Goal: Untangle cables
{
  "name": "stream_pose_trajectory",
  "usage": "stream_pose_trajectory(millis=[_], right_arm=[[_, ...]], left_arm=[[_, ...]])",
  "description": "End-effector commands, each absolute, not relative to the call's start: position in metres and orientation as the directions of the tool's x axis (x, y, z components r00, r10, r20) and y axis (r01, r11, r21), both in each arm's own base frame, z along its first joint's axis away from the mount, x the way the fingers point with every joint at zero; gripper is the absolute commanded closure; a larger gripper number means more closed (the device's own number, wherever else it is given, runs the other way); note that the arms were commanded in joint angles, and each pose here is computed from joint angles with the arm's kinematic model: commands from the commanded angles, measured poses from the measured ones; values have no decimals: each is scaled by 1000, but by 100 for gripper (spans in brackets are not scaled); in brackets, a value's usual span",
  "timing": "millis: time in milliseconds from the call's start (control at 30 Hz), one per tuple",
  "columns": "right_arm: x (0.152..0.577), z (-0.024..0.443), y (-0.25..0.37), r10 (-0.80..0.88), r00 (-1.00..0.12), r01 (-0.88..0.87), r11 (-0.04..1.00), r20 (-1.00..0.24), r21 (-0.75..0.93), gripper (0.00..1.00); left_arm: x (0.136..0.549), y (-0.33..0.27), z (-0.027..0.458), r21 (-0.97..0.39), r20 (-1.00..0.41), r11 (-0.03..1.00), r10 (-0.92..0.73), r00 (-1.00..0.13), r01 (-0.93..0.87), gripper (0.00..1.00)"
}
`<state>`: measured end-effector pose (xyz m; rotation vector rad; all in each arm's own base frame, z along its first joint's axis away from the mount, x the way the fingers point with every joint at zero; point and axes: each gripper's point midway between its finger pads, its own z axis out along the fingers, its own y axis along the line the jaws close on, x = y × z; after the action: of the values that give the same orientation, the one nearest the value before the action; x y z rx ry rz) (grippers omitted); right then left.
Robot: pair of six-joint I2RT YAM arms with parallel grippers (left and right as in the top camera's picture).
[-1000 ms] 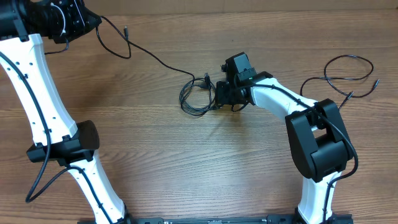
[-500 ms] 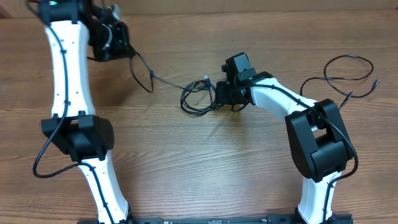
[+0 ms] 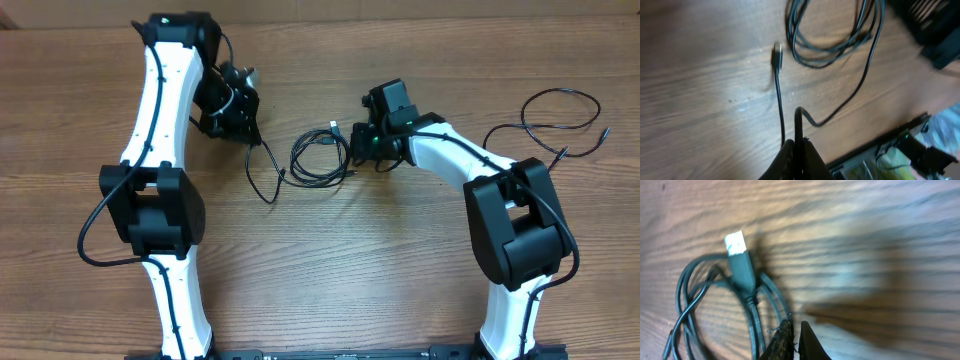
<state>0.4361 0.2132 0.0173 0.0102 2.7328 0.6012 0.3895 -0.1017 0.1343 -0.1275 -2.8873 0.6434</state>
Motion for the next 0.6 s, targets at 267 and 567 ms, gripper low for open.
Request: stream_pose_trajectory(millis=[267,567], right_arm=[[460,37,192,95,-926,-88,887,-364,454,90],[450,87,235,36,-945,-193,741,-325,644,90]], left_arm=[[352,-133,103,-439,250,887,271,-930,140,62],[344,-139,104,-453,244,868,342,-907,206,0]])
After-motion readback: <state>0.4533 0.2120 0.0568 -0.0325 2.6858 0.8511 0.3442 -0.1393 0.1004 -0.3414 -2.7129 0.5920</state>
